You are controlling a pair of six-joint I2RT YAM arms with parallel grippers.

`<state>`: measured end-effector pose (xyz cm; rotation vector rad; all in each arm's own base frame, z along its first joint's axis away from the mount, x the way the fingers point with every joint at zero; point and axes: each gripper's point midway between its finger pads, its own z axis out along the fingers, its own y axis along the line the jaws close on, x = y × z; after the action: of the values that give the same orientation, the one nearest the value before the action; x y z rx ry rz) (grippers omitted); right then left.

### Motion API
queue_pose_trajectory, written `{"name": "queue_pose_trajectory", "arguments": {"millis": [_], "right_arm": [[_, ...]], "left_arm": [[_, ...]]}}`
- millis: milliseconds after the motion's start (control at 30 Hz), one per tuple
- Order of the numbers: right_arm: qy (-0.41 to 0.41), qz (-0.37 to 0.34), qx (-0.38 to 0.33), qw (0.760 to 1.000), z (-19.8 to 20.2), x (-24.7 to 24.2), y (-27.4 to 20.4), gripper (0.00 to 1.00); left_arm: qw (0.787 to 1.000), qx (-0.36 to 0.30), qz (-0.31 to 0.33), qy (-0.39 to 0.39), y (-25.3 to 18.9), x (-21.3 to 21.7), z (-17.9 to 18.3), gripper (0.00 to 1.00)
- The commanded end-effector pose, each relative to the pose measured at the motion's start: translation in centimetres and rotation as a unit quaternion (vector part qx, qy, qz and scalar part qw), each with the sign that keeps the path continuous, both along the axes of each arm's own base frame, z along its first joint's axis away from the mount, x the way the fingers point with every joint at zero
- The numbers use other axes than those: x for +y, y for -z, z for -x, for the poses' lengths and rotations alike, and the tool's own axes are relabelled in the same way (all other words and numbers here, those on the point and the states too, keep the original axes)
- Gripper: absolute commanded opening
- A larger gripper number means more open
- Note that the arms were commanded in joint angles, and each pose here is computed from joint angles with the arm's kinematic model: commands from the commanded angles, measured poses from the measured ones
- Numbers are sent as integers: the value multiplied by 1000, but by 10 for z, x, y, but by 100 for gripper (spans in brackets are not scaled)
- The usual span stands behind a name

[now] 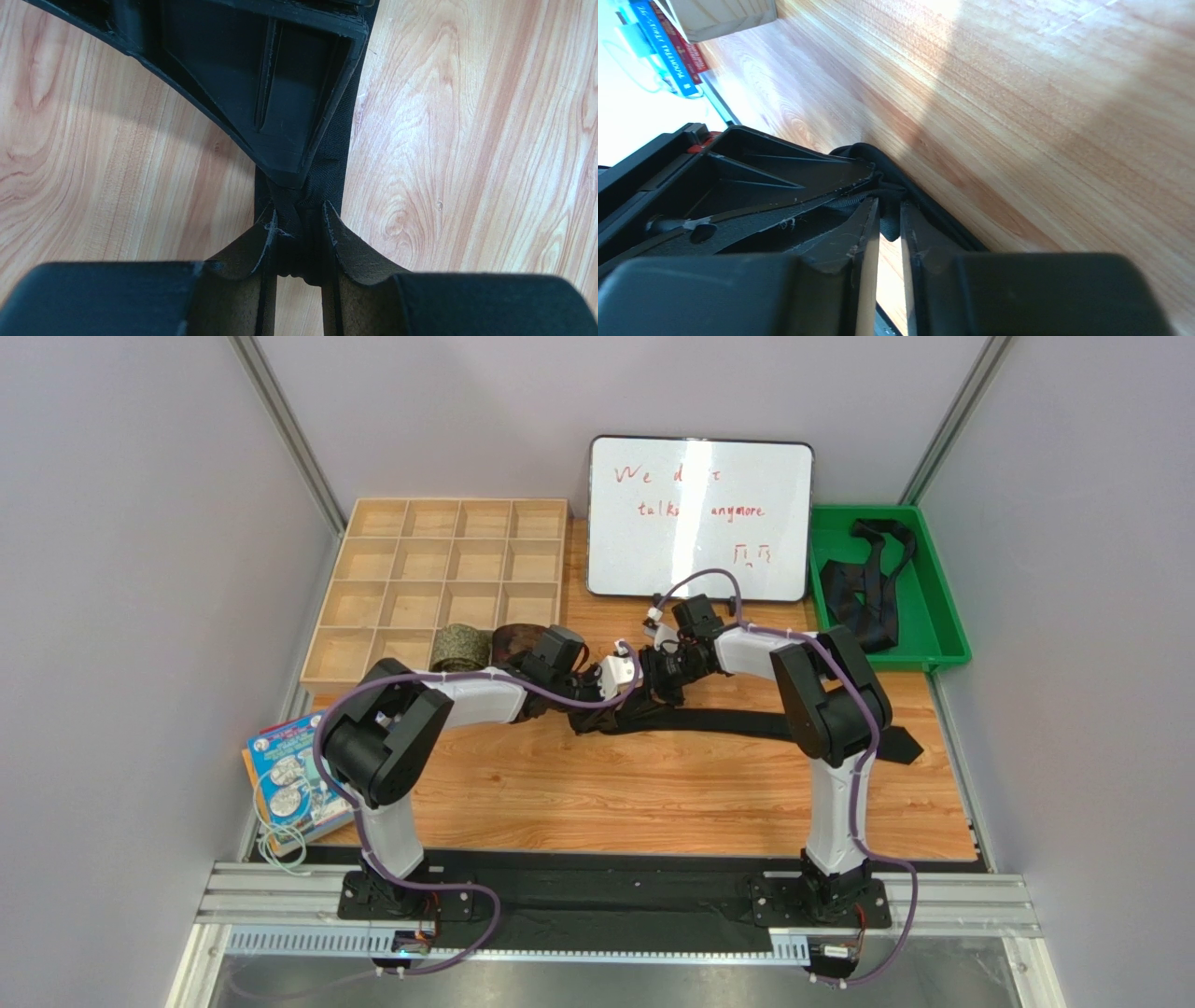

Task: Roll the ties
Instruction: Roll the tie at the center of the board.

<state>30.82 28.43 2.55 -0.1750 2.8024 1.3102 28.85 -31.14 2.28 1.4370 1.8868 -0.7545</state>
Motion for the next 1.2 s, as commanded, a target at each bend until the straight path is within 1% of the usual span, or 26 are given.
{"name": "queue_pose_trajectory", "arguments": {"millis": [0,33,67,133,167,233,267,333,367,433,533,633,667,733,933,1067,1167], "right_arm": [[-8,39,-12,999,-3,-5,14,13],[-10,47,-9,999,-3,-6,18,7],[-10,54,-9,998,-4,-9,21,4],[-15,72,3,997,1,-14,28,0],[-14,78,4,997,1,-16,31,0],[-16,87,7,996,2,-20,34,0],[-15,94,7,995,2,-21,36,0],[-16,102,7,995,3,-23,39,0],[-15,108,9,994,3,-25,41,0],[-18,117,10,993,4,-28,44,0],[-21,129,13,991,5,-31,48,0],[-21,130,14,991,5,-31,49,0],[-23,130,17,991,6,-32,50,0],[-25,131,15,991,5,-31,51,0],[-27,131,16,991,3,-31,51,0],[-27,128,15,991,2,-29,50,0],[-27,128,16,991,1,-30,51,0]], "left_arm": [[1000,4,-8,5,5,-2,1,23],[1000,2,-8,4,4,-2,1,25],[1000,3,-9,3,4,-1,1,29],[1000,4,-9,-4,2,1,1,43],[1000,4,-5,-10,2,4,1,52],[1000,10,9,-24,-3,8,-1,59],[999,6,16,-31,-2,10,-1,73],[998,-12,40,-46,-13,10,-9,79],[998,-10,42,-52,-9,14,-6,80],[996,-23,61,-55,-16,12,-9,81],[996,-30,63,-53,-12,14,-6,79],[996,-38,64,-53,-11,15,-8,69],[995,-45,66,-56,-12,15,-9,64],[993,-65,76,-55,-19,15,-11,59],[989,-97,110,-11,-42,3,-5,53],[988,-106,114,6,-45,-6,-2,52],[989,-101,109,8,-39,-12,-4,50]]}}
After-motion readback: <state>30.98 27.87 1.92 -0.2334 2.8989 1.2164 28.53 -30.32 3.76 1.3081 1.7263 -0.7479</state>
